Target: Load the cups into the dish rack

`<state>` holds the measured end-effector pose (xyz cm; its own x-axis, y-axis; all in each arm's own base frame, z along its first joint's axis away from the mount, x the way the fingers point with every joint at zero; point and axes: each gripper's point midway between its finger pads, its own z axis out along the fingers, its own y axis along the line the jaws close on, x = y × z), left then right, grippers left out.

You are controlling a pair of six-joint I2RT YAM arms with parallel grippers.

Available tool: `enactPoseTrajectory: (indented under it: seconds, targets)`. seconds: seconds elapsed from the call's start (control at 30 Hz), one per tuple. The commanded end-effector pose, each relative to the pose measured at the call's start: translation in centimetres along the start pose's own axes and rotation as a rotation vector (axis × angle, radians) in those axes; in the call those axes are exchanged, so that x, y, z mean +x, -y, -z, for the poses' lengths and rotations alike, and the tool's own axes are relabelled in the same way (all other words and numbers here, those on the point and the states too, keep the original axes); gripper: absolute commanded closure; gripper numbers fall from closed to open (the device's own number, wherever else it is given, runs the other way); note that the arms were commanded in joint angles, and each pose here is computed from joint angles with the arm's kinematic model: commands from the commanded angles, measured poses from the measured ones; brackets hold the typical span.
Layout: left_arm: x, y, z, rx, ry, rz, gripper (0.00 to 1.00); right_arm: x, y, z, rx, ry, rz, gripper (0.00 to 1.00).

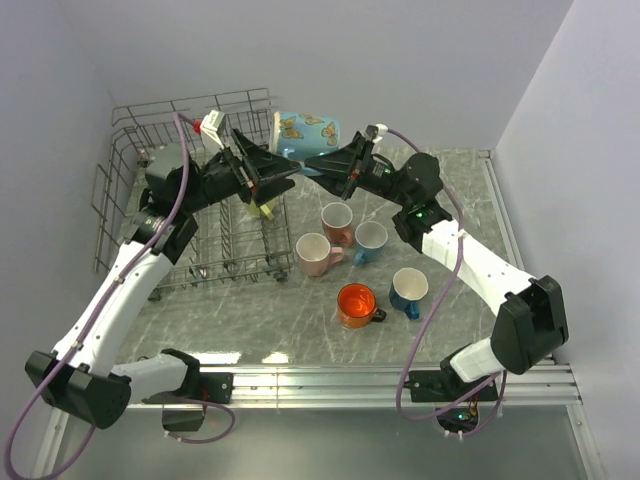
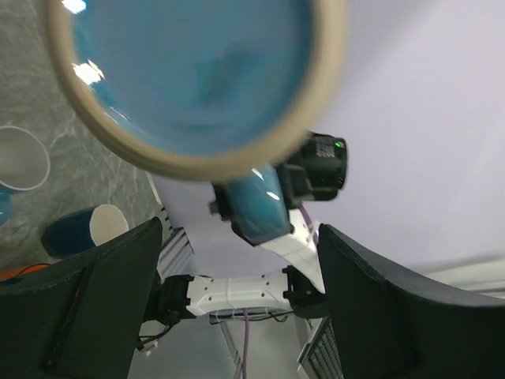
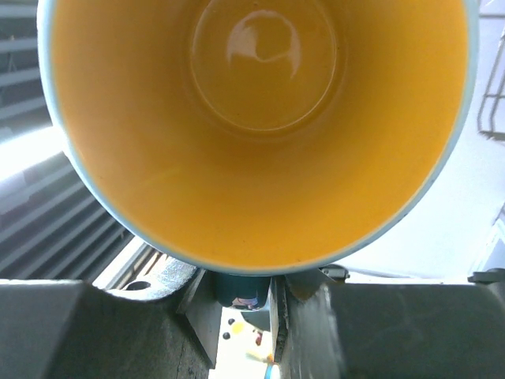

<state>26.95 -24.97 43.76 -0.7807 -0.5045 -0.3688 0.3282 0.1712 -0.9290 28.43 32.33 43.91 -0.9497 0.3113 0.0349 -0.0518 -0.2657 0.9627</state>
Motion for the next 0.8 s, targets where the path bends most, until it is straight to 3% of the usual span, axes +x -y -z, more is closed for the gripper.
enactPoseTrajectory:
  seconds: [0.0, 0.17, 0.4, 0.63, 0.77]
  targets:
    - [-1.3, 1.4, -0.2, 0.011, 0.051, -0.061, 0.15, 3.9, -8.1, -0.2, -0.224, -0.079, 0.216, 1.0]
    - [-1.9, 0.9, -0.8, 0.005, 0.071, -0.051, 0.19, 4.7, -7.6, -1.1, -0.194, -0.099, 0.224, 1.0]
    - [-3.5, 0.5, -0.8, -0.049, 0.132, -0.083, 0.33, 5.4, -6.0, -1.7, -0.152, -0.123, 0.238, 1.0]
    - [-5.6, -0.7, 0.5, -0.116, 0.212, -0.07, 0.58, 5.5, -5.1, -1.4, -0.144, -0.123, 0.231, 1.0]
    - [-6.7, -1.3, 1.7, -0.15, 0.263, -0.067, 0.65, 5.6, -4.9, -1.1, -0.146, -0.122, 0.233, 1.0]
